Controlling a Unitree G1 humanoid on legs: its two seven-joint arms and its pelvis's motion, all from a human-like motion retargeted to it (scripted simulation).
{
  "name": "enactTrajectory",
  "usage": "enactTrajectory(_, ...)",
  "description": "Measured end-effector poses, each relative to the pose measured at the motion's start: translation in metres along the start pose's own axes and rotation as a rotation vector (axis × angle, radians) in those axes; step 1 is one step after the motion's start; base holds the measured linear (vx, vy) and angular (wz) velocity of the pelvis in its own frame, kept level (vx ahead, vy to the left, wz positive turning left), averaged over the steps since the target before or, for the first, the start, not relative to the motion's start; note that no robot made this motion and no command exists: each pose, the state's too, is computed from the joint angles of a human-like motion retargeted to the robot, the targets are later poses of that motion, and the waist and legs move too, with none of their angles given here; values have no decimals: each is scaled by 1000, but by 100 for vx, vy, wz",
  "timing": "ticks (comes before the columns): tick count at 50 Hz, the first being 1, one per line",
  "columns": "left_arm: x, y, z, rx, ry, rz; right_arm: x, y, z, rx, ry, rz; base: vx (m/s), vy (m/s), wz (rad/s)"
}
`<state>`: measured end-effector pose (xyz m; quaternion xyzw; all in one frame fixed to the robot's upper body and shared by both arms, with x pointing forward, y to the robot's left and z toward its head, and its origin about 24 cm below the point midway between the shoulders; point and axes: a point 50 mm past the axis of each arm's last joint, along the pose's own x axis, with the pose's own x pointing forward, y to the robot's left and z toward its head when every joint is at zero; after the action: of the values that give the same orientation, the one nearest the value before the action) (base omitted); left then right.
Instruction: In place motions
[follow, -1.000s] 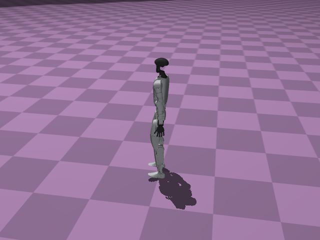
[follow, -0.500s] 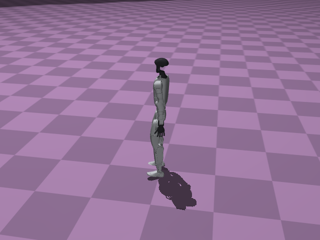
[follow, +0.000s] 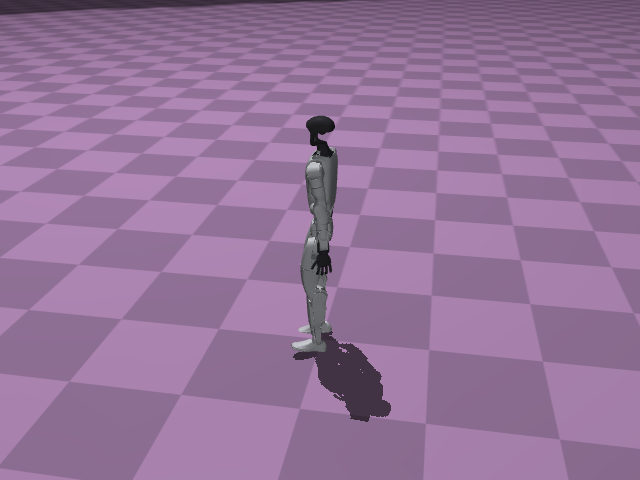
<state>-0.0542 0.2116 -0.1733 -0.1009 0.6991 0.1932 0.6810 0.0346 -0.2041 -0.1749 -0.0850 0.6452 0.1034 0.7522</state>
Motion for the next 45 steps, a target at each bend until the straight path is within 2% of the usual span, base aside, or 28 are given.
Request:
enactTrajectory(23,1,-12,1,10,-6,-34,3,7,19,-37,-64,42,0,-2,10)
enactTrajectory(45,0,-11,-7,2,23,-32,0,2,-1,-1,6,8,0,0,0)
